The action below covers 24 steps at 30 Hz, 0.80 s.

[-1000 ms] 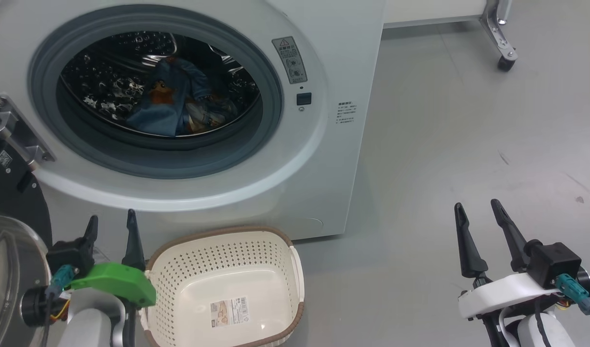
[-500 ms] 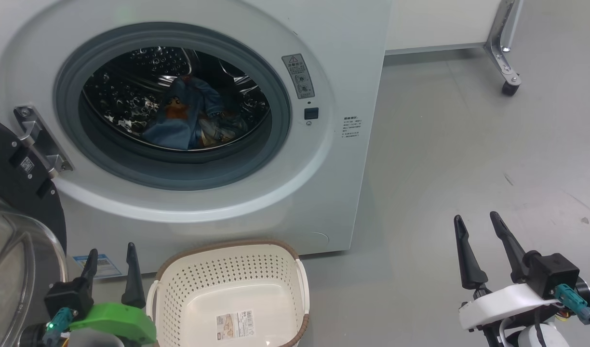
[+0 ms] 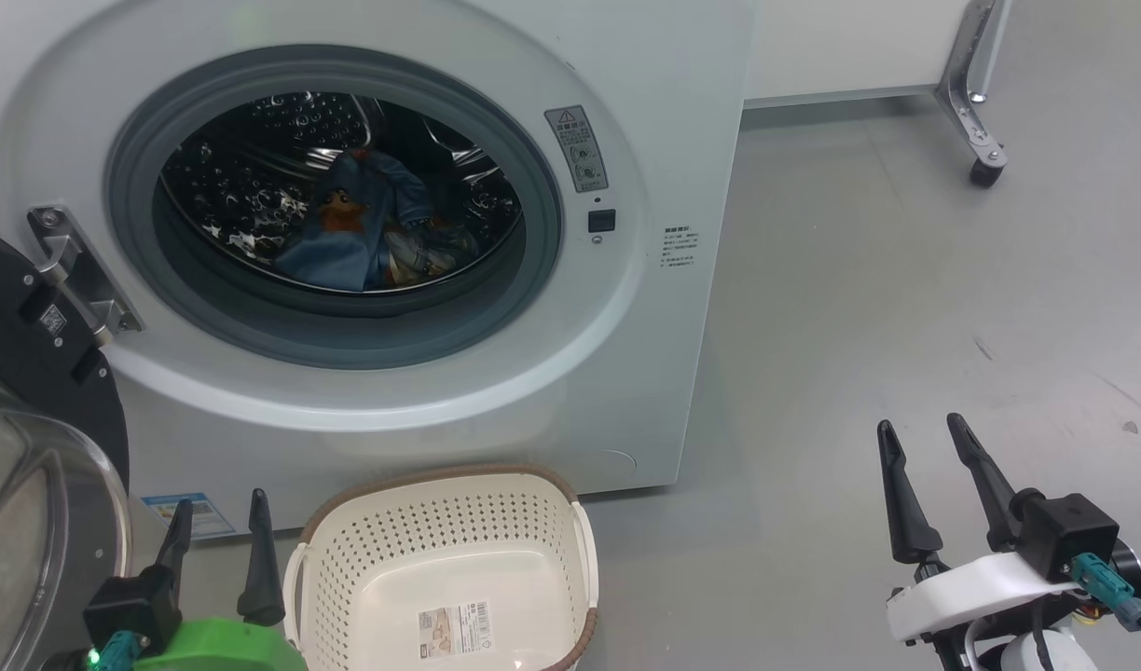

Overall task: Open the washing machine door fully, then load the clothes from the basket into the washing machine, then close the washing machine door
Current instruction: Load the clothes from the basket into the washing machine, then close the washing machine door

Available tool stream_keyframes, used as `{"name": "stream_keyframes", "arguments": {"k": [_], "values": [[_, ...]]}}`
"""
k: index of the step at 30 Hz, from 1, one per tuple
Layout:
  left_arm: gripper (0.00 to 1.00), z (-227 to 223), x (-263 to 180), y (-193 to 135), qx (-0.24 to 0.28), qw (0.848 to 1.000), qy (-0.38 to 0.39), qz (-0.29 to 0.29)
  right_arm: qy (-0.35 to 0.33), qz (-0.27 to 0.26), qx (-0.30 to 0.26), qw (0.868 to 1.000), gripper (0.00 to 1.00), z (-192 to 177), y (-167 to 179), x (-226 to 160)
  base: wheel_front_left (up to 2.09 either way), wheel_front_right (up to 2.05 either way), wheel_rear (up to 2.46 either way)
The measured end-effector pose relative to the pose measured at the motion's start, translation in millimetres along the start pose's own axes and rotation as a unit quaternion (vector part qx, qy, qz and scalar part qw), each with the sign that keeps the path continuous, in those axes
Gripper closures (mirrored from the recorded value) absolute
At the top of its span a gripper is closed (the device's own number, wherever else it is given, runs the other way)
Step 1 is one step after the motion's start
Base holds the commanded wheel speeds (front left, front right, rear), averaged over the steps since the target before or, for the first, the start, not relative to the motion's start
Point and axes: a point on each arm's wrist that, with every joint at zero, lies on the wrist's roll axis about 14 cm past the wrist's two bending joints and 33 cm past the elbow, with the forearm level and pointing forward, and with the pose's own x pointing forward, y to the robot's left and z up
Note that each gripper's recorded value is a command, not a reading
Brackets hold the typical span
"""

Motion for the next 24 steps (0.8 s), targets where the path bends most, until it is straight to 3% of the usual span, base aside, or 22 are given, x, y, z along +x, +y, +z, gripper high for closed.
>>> {"name": "stream_keyframes", "arguments": {"k": [24], "values": [[0.00, -2.6, -10.1, 0.9, 0.002, 1.000, 0.002, 0.006, 0.006, 0.006, 0.001, 1.000, 0.00, -3.7, 4.3, 1.1, -0.26, 0.26, 0.00]]}}
